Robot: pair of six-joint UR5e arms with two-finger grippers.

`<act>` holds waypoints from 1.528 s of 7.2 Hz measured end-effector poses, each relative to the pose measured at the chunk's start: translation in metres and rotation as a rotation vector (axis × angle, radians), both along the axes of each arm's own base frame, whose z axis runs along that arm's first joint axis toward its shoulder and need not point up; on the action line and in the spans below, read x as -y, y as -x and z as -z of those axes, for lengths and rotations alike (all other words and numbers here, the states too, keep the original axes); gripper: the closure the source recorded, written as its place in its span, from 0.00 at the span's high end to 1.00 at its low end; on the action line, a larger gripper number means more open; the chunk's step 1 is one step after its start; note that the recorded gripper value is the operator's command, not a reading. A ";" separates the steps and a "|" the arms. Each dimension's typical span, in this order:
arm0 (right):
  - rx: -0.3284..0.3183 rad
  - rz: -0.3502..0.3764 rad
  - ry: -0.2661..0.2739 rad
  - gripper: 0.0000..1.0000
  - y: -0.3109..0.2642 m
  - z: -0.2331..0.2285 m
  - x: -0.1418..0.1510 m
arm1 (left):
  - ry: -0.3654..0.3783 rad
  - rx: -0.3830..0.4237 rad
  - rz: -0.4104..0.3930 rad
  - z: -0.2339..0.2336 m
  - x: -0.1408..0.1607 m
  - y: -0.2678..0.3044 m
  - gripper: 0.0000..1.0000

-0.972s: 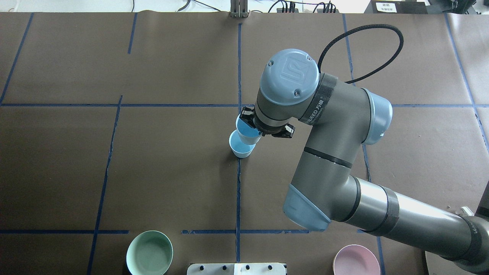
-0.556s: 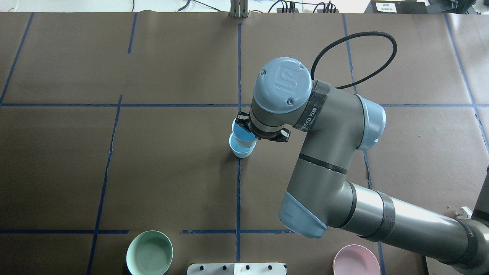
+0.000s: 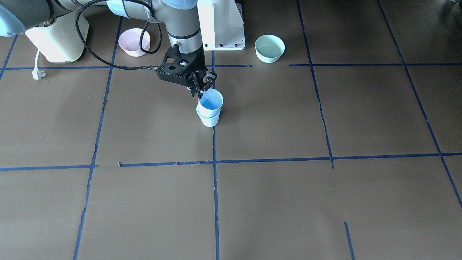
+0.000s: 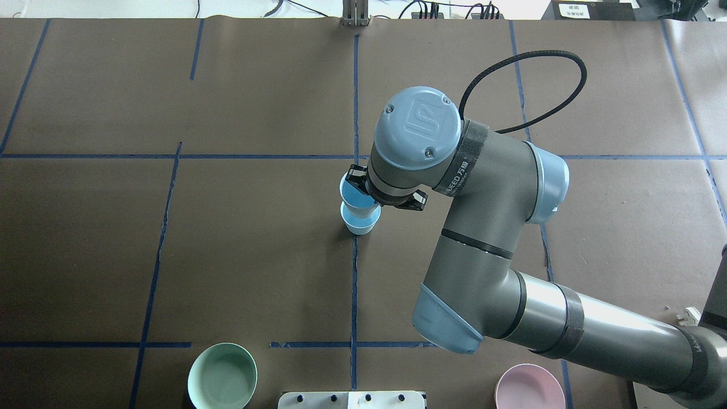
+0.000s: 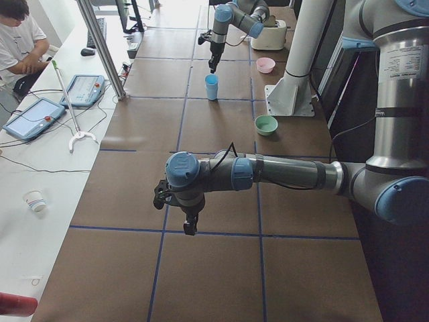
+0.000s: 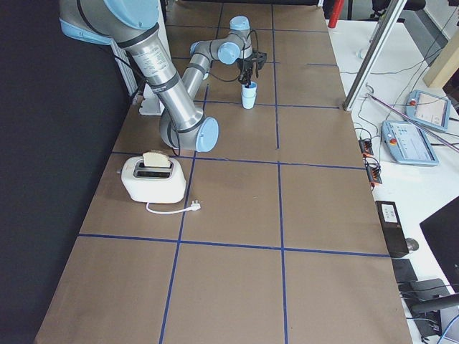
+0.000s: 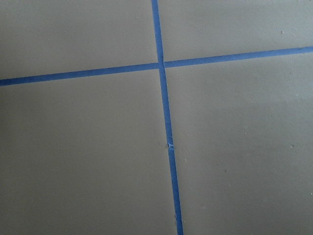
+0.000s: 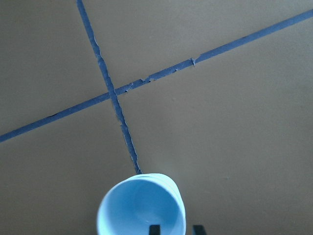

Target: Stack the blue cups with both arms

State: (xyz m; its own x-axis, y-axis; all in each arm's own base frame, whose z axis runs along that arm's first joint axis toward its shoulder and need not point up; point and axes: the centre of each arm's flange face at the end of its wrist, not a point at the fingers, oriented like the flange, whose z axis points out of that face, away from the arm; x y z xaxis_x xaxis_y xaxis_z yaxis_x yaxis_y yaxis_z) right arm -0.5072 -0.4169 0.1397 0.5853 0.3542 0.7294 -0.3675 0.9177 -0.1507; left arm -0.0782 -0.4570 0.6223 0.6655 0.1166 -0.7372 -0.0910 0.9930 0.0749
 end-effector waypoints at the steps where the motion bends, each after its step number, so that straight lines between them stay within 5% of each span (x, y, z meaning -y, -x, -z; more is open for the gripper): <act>1: -0.002 0.002 -0.008 1.00 0.000 0.000 0.000 | 0.000 0.000 0.000 0.000 0.000 0.000 1.00; 3: -0.001 0.029 -0.019 1.00 -0.013 0.000 0.013 | 0.002 0.002 -0.001 -0.001 0.000 0.000 1.00; 5: -0.002 0.129 -0.015 1.00 -0.076 -0.036 0.067 | 0.011 0.000 -0.002 -0.006 0.000 0.000 1.00; 8: -0.057 0.342 -0.144 1.00 -0.272 -0.187 0.154 | 0.005 0.000 -0.005 -0.003 0.007 -0.002 1.00; 9: -0.087 0.417 -0.195 1.00 -0.340 -0.254 0.152 | -0.005 0.000 -0.007 -0.003 0.007 -0.002 1.00; 11: -0.124 0.551 -0.265 1.00 -0.461 -0.380 0.104 | -0.015 0.019 -0.010 -0.008 0.004 -0.001 1.00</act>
